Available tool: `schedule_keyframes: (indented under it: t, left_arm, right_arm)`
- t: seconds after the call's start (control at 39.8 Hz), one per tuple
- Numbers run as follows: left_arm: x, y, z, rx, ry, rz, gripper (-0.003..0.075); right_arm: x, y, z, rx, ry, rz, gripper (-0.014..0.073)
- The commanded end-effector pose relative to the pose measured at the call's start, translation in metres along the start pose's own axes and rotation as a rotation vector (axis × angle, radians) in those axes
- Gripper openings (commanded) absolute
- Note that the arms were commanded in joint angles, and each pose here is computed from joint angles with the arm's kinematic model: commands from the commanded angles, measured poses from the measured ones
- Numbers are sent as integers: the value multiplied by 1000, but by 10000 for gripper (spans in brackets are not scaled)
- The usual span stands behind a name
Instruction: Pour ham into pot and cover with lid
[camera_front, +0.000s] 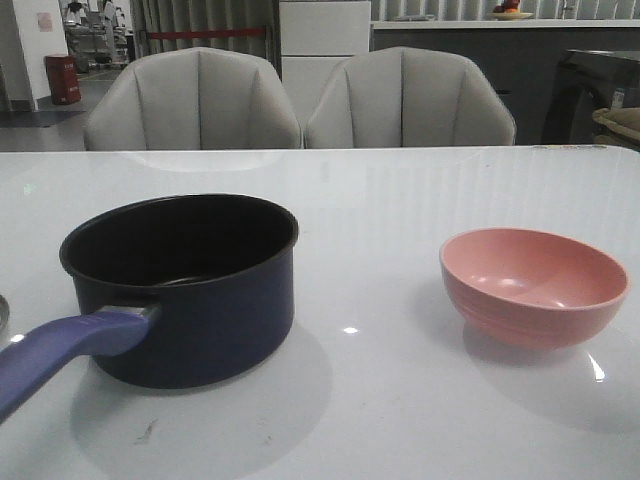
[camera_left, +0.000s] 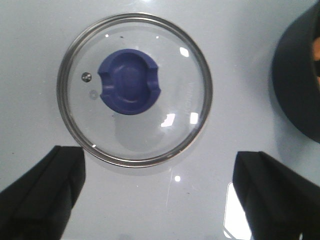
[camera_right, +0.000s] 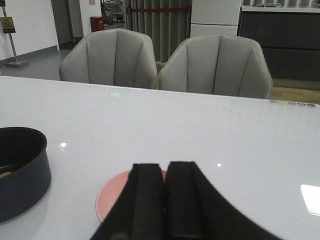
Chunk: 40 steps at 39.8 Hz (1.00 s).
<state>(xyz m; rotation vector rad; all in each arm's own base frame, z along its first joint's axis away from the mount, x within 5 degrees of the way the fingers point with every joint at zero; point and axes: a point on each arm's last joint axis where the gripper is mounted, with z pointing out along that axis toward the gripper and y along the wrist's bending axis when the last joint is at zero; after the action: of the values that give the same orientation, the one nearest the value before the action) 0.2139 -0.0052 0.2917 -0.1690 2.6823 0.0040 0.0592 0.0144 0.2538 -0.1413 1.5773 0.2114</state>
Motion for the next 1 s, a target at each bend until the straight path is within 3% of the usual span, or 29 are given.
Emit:
schedule_keyframes:
  t: [0.0,0.18,0.33,0.98]
  left_arm:
    - [-22,11,-1,-16,-43,-70,628]
    - [-45,13,25,63,70,-27,628]
    - [-58,12,50,57,143,-29,628]
    - [-70,31,116,33,313,-72,629]
  right_arm:
    - [-14,0,-1,9,-89,-6,126]
    - [-14,0,-1,8,-88,-6,126]
    - [-14,0,-1,8,-88,-6,126]
    - [-14,0,-1,8,-88,-6,126]
